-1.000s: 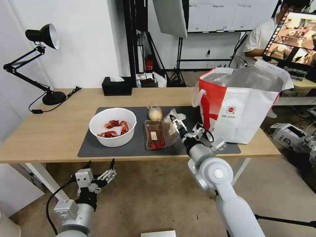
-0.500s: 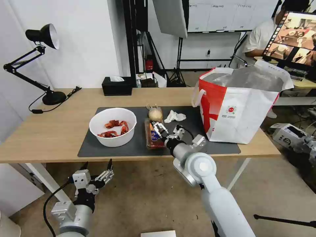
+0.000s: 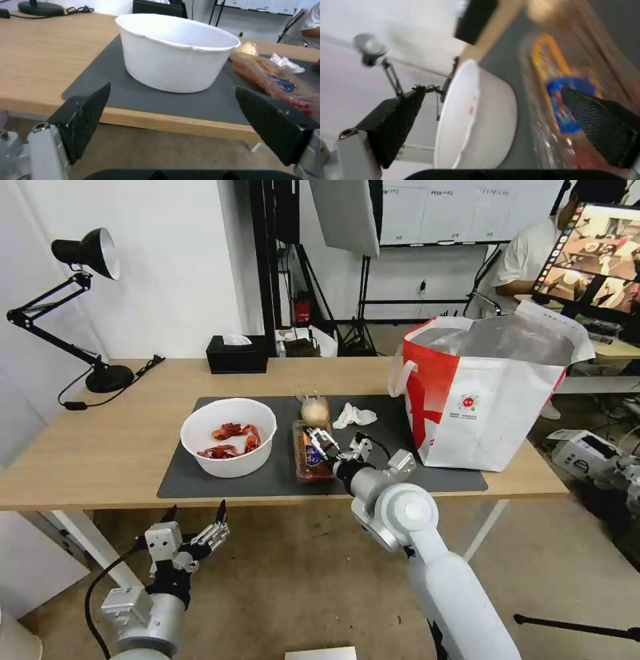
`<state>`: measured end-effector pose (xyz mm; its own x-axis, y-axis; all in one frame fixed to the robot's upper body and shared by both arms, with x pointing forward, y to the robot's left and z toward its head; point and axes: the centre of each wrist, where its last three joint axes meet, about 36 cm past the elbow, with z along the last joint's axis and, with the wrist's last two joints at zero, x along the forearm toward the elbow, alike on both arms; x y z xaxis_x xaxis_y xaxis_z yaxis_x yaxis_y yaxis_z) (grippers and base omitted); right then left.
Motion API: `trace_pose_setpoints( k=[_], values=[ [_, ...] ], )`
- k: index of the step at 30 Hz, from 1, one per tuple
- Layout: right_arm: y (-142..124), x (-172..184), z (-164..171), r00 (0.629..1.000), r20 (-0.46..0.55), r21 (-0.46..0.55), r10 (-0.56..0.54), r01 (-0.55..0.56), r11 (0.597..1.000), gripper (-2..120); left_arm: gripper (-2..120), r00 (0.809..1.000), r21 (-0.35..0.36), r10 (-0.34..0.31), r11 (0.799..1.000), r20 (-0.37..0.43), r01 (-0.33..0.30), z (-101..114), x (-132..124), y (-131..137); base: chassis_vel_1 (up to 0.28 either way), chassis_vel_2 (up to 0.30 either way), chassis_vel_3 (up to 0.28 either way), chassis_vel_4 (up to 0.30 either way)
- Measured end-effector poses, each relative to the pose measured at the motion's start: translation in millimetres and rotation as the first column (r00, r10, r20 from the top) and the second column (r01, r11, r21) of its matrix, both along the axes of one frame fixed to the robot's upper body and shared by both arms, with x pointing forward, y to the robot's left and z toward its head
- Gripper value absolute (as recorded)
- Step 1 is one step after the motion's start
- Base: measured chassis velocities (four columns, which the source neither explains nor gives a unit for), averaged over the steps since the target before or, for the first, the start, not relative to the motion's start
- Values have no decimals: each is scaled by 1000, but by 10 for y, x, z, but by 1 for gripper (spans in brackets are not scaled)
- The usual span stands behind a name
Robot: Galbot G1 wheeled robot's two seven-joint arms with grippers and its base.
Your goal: Pick up the trash from the table and place it into the takeout bag.
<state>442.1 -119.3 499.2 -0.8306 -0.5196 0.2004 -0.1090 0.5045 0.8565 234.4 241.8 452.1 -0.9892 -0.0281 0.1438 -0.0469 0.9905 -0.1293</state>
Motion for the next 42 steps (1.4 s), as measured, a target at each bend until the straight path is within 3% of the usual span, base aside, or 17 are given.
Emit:
trace_pose_setpoints(
  k=[1,2,4,5,8,9,12,13,16,18,23,30,34,36,42],
  values=[
    [0,0,0,1000,0,0,0,0,1000,100,100,1000,0,0,1000,0,0,0,0,0,0,0,0,0],
    [-11,-7,-6,995,97,-83,23,-14,996,100,100,1000,1,-1,1000,2,1,5,2,5,0,0,0,0],
    [-62,9,-16,937,323,-298,135,-35,954,100,100,1000,0,-2,1000,7,2,16,15,8,0,0,0,0],
    [-62,9,-16,937,323,-298,135,-35,954,100,100,1000,0,-2,1000,7,2,16,15,8,0,0,0,0],
    [-215,146,-31,804,509,-514,307,-2,858,100,100,1000,-4,0,1000,13,0,24,30,5,0,0,0,0],
    [-215,146,-31,804,509,-514,307,-2,858,100,100,1000,-4,0,1000,13,0,24,30,5,0,0,0,0],
    [-380,407,-14,697,593,-621,403,78,780,100,100,1000,-12,0,1000,15,0,26,33,3,0,0,0,0],
    [-380,407,-14,697,593,-621,403,78,780,100,100,1000,-12,0,1000,15,0,26,33,3,0,0,0,0],
    [-515,679,-24,614,626,-666,480,102,739,100,100,1000,-18,2,1000,20,-2,39,38,11,0,0,0,0],
    [-555,760,-19,600,623,-681,502,101,725,100,100,1000,-17,3,1000,22,-3,44,39,15,0,0,0,0],
    [-625,1034,-37,573,594,-730,565,87,678,100,100,1000,-14,4,1000,24,-3,52,42,24,0,0,0,0],
    [-592,1233,-67,581,569,-746,582,67,662,100,100,1000,-14,5,1000,29,-4,59,53,25,0,0,0,0],
    [-518,1291,-105,615,541,-758,574,60,650,99,100,999,-13,5,1000,32,-4,62,62,29,0,0,0,0],
    [-456,1332,-146,667,500,-763,553,38,645,90,100,999,-12,-5,1000,36,5,66,66,31,0,0,0,0],
    [-378,1398,-228,721,436,-762,539,-23,647,70,100,997,-21,-40,999,60,42,79,73,32,0,0,0,0]
  ],
)
